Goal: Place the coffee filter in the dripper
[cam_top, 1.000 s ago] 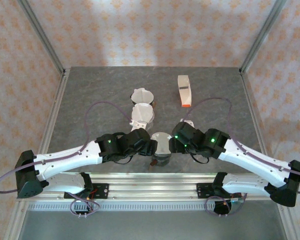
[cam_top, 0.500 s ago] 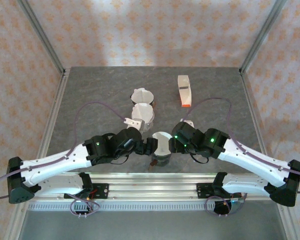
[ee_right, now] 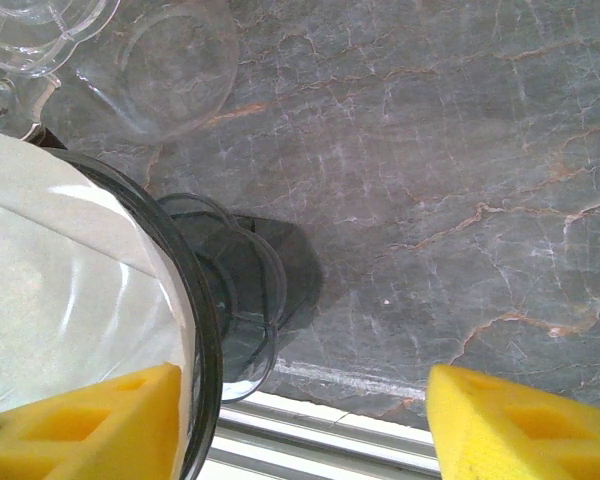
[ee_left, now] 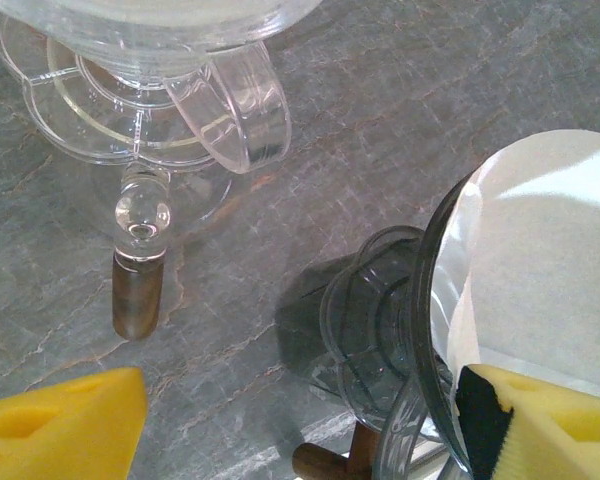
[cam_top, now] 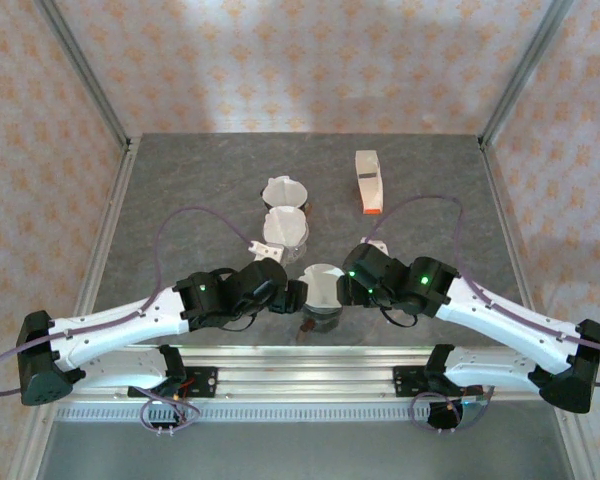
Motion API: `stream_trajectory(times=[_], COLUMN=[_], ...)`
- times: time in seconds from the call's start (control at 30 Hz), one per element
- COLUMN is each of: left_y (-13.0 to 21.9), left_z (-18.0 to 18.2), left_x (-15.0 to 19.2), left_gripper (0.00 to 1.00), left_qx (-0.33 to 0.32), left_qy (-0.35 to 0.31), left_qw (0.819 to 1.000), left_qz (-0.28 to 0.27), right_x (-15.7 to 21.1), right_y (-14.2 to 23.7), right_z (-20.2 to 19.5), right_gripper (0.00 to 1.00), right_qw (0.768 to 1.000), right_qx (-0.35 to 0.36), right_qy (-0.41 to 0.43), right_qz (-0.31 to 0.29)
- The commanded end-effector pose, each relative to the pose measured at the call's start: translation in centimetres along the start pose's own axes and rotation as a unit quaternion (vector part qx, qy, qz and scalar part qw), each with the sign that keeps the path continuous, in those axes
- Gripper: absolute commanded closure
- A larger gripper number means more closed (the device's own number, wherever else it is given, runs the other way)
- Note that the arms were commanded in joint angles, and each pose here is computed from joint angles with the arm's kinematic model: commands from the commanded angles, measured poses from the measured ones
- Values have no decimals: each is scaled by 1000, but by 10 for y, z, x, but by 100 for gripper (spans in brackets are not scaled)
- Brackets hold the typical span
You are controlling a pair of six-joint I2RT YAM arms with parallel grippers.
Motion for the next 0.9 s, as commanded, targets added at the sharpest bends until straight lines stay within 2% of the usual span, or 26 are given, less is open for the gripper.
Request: stream_trajectory(times=[0.0, 0.1, 0.27, 0.57, 0.87], left_y=[3, 2, 1, -3, -8], left_z=[2, 1, 1, 1, 0], left_x=[-3, -3, -3, -1, 1], left_gripper=[18, 18, 17, 16, 16], left_qx=[-10, -6, -5, -2, -4], left_qy=[5, 7, 8, 7, 7], left_qw=[1000, 1000, 1000, 1000, 1000], left_qz=[-8, -8, -9, -6, 0], right_x=[-11, -23, -35, -34, -31], right_y=[6, 8, -7, -31, -48], right_z=[6, 14, 22, 22, 23], right_gripper=[31, 28, 26, 26, 26], right_qw=[1000, 1000, 1000, 995, 992], right_qx=[-1, -6, 9, 52, 65], right_qy=[2, 10, 21, 51, 65], right_qz=[-26, -29, 5, 67, 87])
Point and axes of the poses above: each hand's point on the last joint's axis, 136 mm out from that joint toward the fingers, its own y axis back along the fingers, its own z axis along the line the jaws close on, x = y × z, the point moved 10 cm from there along y, back along the fingers, and after that the axes turned 14 degrees about y, right-handed, at the moved point
